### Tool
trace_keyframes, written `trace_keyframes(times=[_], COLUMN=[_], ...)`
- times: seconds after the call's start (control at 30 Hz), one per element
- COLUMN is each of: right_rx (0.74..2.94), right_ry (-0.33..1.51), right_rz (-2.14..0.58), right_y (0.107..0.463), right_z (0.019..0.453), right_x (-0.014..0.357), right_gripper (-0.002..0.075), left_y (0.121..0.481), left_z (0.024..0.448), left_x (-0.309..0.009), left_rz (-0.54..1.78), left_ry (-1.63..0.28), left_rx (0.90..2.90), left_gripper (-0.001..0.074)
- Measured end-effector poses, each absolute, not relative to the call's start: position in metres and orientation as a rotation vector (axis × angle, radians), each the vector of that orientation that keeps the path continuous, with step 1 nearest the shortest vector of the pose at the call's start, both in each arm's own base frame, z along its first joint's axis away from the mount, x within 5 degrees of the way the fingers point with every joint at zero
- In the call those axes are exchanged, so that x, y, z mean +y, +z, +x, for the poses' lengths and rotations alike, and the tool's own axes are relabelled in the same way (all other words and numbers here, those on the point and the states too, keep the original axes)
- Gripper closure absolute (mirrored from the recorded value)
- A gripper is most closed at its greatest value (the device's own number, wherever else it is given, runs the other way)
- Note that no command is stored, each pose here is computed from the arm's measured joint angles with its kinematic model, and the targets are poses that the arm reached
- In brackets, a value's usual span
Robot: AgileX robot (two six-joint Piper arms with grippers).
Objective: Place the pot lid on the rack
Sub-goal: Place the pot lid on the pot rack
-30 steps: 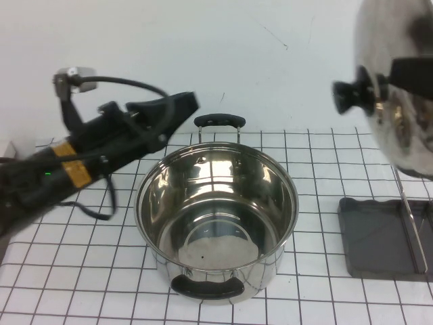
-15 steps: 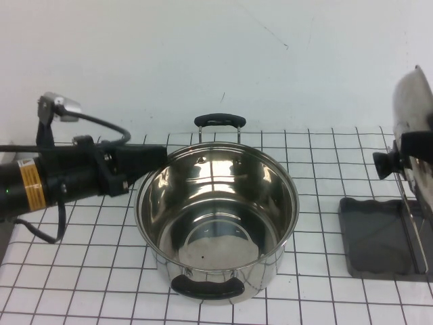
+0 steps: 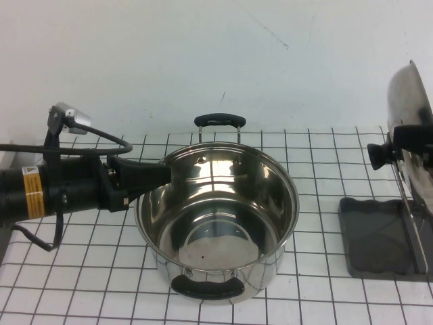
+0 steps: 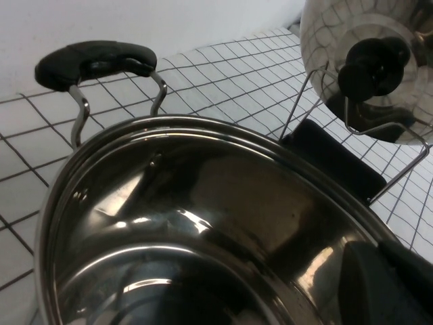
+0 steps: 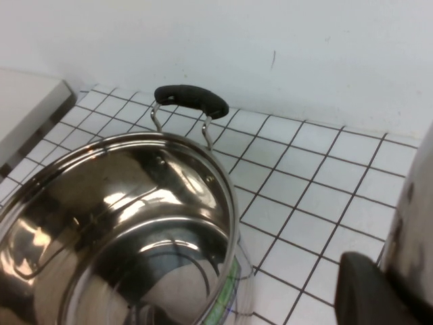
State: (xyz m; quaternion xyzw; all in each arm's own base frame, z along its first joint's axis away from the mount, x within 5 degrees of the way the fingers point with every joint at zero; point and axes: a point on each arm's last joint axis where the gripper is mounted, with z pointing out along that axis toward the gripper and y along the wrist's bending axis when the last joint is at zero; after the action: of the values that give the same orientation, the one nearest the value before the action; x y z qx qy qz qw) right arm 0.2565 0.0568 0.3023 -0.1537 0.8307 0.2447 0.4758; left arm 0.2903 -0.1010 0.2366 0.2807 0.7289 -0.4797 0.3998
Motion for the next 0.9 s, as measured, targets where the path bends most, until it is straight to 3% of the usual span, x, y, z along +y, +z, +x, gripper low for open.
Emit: trace_keyframes(times=[0.3,0.57,0.9], right_rx=[2.034,2.034,2.007], right_ry=[0.614,0.608,0.573], right_rz=[-0.389,-0.387,-0.360], right_y=[0.302,0.302,0.311], right_z=[0.256,0.256,0.250], right_x=[0.058,0.058,0.046], right_gripper=[0.0667,0.0479,0.0441], left_y=[0.236,0.234,0.232], left_z=[0.290,0.288,0.286], left_x=[-0.101,-0.101,-0.101], left_rz=[0.720,0.749,0.778], left_ry=[-1.213,-1.207,-1.202], left_rx=[1.852,1.866,1.880], left_gripper=[0.0737,0.0737,0.0737])
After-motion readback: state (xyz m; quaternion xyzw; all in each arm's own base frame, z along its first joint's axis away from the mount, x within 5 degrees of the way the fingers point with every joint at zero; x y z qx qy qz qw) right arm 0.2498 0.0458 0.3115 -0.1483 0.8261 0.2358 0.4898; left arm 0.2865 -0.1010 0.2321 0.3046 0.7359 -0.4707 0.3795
